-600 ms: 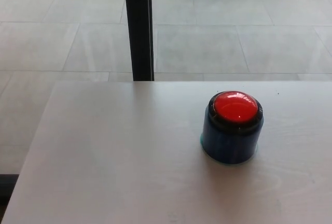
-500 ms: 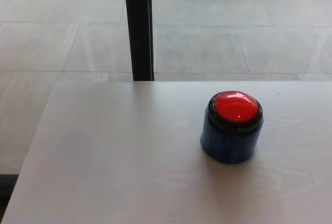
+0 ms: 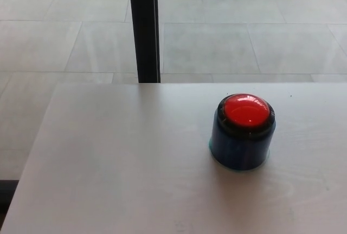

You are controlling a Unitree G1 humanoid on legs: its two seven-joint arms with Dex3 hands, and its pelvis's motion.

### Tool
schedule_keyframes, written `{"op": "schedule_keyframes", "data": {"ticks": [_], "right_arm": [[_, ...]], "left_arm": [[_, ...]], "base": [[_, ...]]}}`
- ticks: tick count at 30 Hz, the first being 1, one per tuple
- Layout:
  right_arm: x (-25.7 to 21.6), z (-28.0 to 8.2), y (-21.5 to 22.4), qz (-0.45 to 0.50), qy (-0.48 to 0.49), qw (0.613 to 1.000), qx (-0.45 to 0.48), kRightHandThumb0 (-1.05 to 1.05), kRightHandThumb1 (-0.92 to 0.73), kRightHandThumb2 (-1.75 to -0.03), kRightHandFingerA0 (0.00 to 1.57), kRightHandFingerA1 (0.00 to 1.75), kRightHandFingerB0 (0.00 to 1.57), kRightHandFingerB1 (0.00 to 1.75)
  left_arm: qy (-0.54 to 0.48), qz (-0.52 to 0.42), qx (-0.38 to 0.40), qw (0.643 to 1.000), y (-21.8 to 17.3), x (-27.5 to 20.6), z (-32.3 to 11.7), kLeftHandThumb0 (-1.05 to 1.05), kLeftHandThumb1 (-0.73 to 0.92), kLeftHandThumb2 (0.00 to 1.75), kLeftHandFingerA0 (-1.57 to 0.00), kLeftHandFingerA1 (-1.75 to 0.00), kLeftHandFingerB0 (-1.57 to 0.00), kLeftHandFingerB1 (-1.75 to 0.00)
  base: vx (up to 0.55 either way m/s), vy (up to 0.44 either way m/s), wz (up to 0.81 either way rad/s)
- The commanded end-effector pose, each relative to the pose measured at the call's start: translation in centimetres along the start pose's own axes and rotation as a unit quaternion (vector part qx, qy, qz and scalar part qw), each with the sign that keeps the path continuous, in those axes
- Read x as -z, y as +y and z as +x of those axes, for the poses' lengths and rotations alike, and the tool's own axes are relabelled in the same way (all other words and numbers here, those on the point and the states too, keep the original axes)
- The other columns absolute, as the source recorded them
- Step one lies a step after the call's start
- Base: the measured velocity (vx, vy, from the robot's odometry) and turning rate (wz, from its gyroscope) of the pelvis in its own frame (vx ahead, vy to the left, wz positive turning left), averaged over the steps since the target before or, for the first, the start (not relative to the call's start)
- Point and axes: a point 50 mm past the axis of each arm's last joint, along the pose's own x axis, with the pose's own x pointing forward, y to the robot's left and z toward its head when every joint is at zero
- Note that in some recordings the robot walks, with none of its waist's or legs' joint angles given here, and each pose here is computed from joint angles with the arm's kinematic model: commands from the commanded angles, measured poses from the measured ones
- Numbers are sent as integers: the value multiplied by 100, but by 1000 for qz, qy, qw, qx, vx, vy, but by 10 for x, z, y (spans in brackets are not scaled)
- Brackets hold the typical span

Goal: The robot uses its right hand to press the red button kept in the middle of the desk

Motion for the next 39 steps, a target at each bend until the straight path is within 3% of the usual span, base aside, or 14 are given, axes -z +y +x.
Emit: {"op": "schedule_keyframes", "data": {"ticks": [1, 4, 5, 6, 10, 18, 19, 20, 22, 25, 29, 30, 31, 39], "right_arm": [[-103, -7, 76, 113, -94, 987, -71, -64, -29, -120, 140, 148, 121, 134], [-119, -19, 102, 127, -104, 980, -111, -56, -11, -138, 131, 150, 120, 130], [-124, -24, 115, 130, -117, 975, -137, -49, -11, -140, 126, 153, 116, 131], [-126, -26, 118, 129, -120, 974, -144, -49, -11, -140, 126, 153, 116, 131], [-134, -55, 170, 145, -133, 948, -251, -16, -50, -131, 104, 175, 85, 152], [-105, -117, 245, 173, -99, 874, -443, -19, -43, -135, 98, 175, 82, 154], [-96, -129, 254, 161, -98, 868, -460, -20, -43, -134, 99, 175, 81, 156], [-82, -152, 268, 142, -96, 854, -491, -15, -45, -135, 103, 175, 83, 153], [-71, -167, 277, 134, -91, 843, -513, -17, -43, -137, 103, 175, 83, 153], [-52, -185, 287, 110, -68, 831, -540, -22, -39, -137, 98, 175, 77, 159], [-37, -198, 294, 92, -51, 826, -554, -21, -42, -136, 99, 175, 77, 160], [-29, -203, 298, 80, -44, 823, -561, -23, -40, -139, 100, 175, 77, 162], [-21, -208, 301, 71, -29, 818, -570, -21, -43, -134, 99, 175, 77, 161], [24, -226, 309, -2, 39, 787, -615, -22, -51, -119, 92, 175, 74, 155]], "left_arm": [[12, -32, -37, 999, 19, -6, 2, -48, 74, 113, -28, -112, 0, -30], [17, -40, -32, 999, 20, -5, 2, -50, 76, 112, -28, -112, 0, -37], [16, -28, -33, 999, 20, -5, 2, -51, 74, 115, -48, -110, 0, -50], [15, -25, -34, 999, 20, -5, 2, -51, 74, 115, -48, -110, 0, -50], [19, -31, -38, 999, 20, -6, 2, -47, 77, 112, -28, -116, 0, -43], [23, -43, -39, 998, 16, -1, 2, -47, 75, 111, -26, -114, 0, -46], [25, -46, -36, 998, 16, -1, 2, -50, 78, 111, -36, -111, 0, -24], [26, -50, -32, 998, 16, -1, 2, -50, 74, 114, -18, -109, 0, -37], [22, -41, -28, 999, 16, -2, 2, -50, 74, 115, -10, -104, 0, -44], [20, -61, -26, 998, 15, -3, 2, -53, 74, 116, -20, -103, 0, -20], [17, -44, -28, 998, 16, -3, 2, -48, 71, 120, -12, -112, 0, -28], [20, -47, -29, 998, 16, -3, 2, -47, 76, 113, -23, -117, 0, -40], [21, -41, -30, 999, 16, -2, 2, -49, 75, 112, -21, -104, 0, -39], [19, -31, -29, 999, 18, -3, 2, -48, 74, 113, -22, -106, 0, -35]], "base": [[0, 0, 0], [0, 0, 0], [0, 0, 0], [0, 0, 0], [0, 0, 0], [0, 0, 0], [0, 0, 0], [0, 0, 0], [0, 0, 0], [0, 0, 0], [-18, -9, 4], [0, 0, 0], [0, 0, 0], [0, 0, 0]]}}
